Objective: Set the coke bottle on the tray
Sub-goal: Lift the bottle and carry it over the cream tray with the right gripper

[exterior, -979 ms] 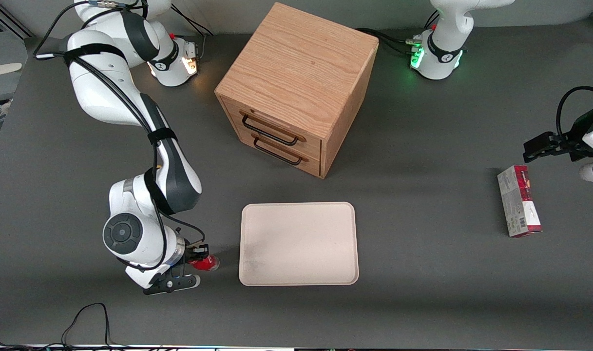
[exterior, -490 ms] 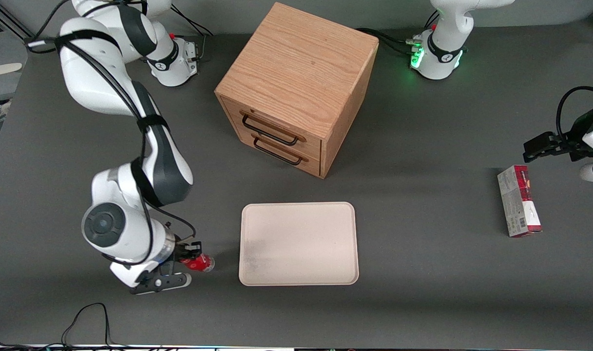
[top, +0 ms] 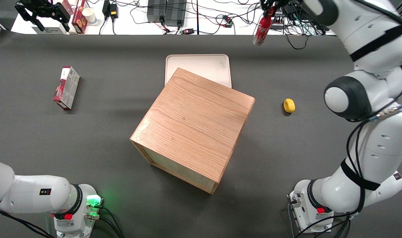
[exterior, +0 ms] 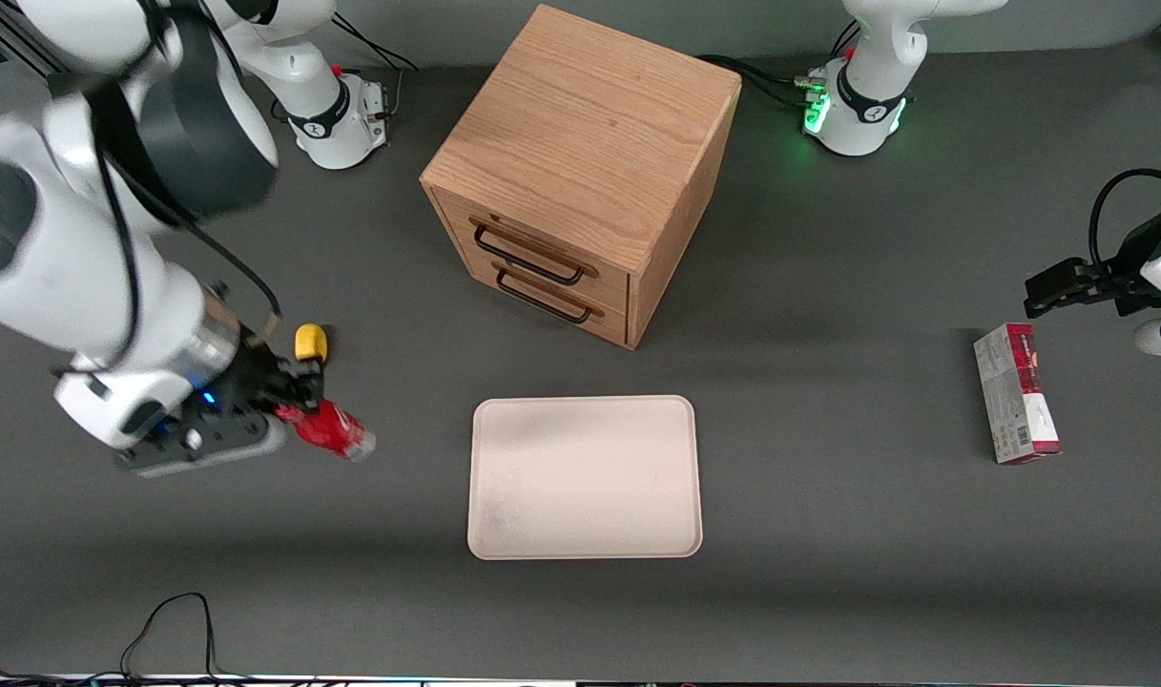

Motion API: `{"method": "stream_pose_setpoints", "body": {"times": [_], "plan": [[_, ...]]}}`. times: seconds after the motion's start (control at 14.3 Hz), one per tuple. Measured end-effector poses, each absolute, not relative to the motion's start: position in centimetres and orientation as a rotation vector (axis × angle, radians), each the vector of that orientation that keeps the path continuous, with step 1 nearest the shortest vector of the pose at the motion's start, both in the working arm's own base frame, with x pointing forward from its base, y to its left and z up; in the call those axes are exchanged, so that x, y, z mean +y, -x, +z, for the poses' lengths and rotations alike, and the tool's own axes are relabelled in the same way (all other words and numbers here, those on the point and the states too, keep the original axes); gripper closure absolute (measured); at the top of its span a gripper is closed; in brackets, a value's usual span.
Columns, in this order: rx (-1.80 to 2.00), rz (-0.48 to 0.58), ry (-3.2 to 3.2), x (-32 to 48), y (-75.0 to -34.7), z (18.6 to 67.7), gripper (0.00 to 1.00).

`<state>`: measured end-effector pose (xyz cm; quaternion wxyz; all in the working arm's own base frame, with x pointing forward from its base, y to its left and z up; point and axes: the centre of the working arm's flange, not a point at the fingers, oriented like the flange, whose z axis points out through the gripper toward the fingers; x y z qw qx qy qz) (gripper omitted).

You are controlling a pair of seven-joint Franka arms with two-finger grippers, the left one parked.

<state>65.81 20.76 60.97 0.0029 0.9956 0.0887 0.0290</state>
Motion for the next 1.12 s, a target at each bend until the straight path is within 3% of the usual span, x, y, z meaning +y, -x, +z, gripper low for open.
{"method": "stream_pose_setpoints", "body": {"times": [0.14,0.42,0.91,1.12], "plan": [[0.286,0.107,-3.124,20.6,-64.3,63.3,0.68],[0.382,0.143,-3.151,24.2,-64.3,62.1,0.68],[0.492,0.174,-3.114,33.6,-63.7,56.7,0.68],[0.508,0.157,-3.096,34.9,-65.4,51.5,0.68]]}}
